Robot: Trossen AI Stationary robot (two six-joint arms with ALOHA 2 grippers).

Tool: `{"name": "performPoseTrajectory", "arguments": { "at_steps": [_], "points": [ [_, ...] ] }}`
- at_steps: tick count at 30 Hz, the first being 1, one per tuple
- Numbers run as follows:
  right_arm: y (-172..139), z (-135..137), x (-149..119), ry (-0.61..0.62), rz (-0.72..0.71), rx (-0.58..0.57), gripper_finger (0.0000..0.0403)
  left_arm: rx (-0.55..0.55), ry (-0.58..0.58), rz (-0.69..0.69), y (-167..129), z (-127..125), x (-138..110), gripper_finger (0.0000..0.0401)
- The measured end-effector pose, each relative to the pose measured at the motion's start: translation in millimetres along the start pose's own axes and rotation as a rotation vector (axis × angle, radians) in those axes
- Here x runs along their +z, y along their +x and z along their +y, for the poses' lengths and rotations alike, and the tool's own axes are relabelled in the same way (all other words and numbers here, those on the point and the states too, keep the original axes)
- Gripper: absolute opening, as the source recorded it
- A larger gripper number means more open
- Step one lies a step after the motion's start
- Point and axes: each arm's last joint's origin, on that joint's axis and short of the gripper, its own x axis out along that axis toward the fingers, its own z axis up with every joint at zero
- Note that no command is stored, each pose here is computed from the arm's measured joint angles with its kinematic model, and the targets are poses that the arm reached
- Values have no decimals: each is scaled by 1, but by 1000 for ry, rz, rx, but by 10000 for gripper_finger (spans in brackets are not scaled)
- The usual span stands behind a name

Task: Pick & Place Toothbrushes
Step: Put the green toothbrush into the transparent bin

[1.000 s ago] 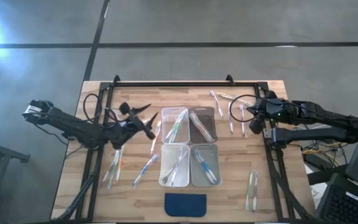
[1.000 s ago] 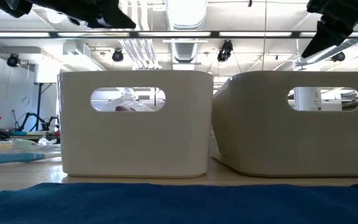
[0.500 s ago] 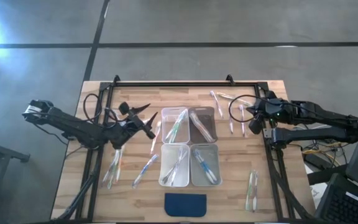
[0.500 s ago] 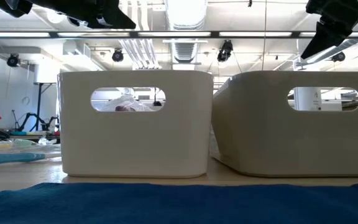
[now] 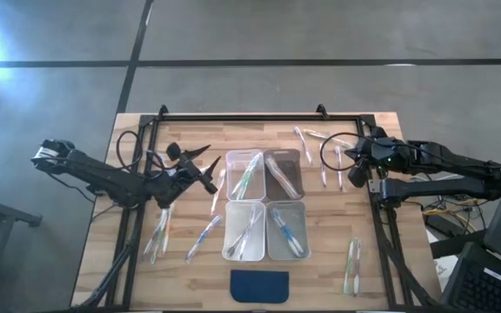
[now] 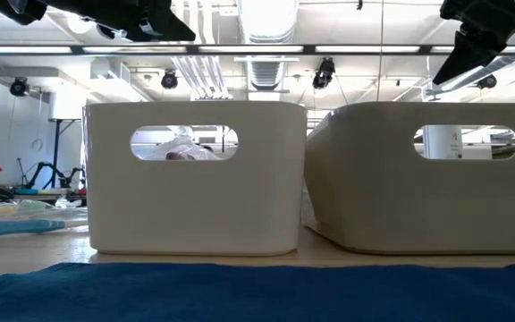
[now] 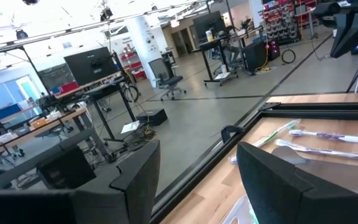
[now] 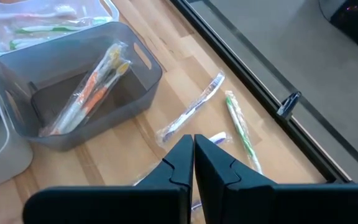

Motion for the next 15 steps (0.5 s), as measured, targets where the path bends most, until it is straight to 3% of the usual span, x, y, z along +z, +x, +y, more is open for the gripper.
{"name": "performPoseTrajectory", "arguments": {
  "at_steps": [5, 9, 11, 13, 15],
  "points": [
    [0, 0, 1, 3, -8, -3, 8, 0, 1, 0, 0, 0, 0, 218],
    [2, 4, 13, 50, -113, 44, 8, 0, 1, 0, 0, 0, 0, 218],
    [4, 12, 20, -18, -140, 237, 8, 0, -5, 0, 0, 0, 0, 218],
    [8, 24, 26, -175, -160, 488, 8, 0, -5, 0, 0, 0, 0, 218],
    [14, 35, 31, -309, -189, 580, 8, 0, 1, 0, 0, 0, 0, 218]
  ]
}}
